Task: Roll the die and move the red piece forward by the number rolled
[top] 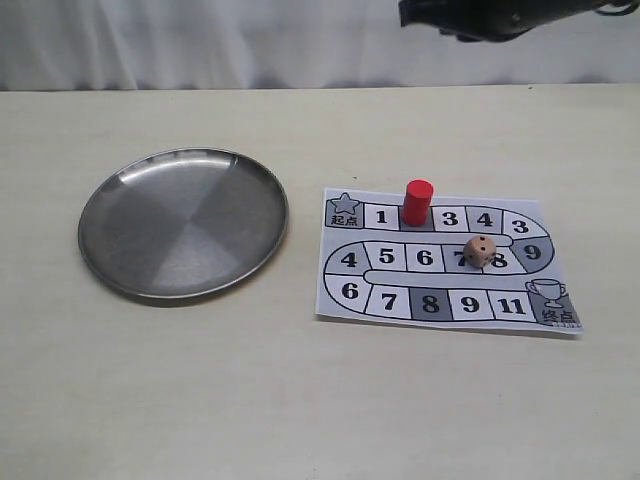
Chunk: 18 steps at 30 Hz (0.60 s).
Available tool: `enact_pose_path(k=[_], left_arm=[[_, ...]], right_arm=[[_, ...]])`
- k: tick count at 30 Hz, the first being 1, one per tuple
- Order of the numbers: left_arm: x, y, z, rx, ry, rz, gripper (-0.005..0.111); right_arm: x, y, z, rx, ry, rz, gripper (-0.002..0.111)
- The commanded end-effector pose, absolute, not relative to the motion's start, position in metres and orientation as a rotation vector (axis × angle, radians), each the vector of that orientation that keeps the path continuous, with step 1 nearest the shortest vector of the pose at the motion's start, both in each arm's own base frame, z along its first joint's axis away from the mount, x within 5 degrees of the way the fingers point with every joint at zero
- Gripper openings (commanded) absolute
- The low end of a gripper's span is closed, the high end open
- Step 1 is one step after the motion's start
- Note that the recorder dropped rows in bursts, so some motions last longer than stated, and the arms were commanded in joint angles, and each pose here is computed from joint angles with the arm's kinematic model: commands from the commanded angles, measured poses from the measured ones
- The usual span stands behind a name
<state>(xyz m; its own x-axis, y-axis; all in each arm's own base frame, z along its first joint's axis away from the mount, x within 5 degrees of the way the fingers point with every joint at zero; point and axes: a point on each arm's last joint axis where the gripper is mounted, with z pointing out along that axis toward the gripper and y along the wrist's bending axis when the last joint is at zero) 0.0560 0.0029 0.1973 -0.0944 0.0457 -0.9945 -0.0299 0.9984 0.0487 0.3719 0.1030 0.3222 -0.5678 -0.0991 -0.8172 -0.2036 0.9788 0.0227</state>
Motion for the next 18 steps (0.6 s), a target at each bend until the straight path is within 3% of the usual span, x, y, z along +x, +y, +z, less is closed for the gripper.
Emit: enact_pose_path(k=[1, 5, 18], left_arm=[[0.056, 0.002, 0.198, 0.018, 1.655, 0.053, 0.000], [0.056, 0.002, 0.198, 0.018, 1.655, 0.053, 0.000], [0.056, 0.002, 0.198, 0.018, 1.655, 0.053, 0.000]], right_arm=[[0.327, 0.089, 0.341, -0.217, 2.061, 0.150, 0.004], [0.277, 0.077, 0.331, -0.220, 1.951, 0.188, 0.004], [0.141, 0.043, 0.240, -0.233, 1.795, 0.250, 0.004]])
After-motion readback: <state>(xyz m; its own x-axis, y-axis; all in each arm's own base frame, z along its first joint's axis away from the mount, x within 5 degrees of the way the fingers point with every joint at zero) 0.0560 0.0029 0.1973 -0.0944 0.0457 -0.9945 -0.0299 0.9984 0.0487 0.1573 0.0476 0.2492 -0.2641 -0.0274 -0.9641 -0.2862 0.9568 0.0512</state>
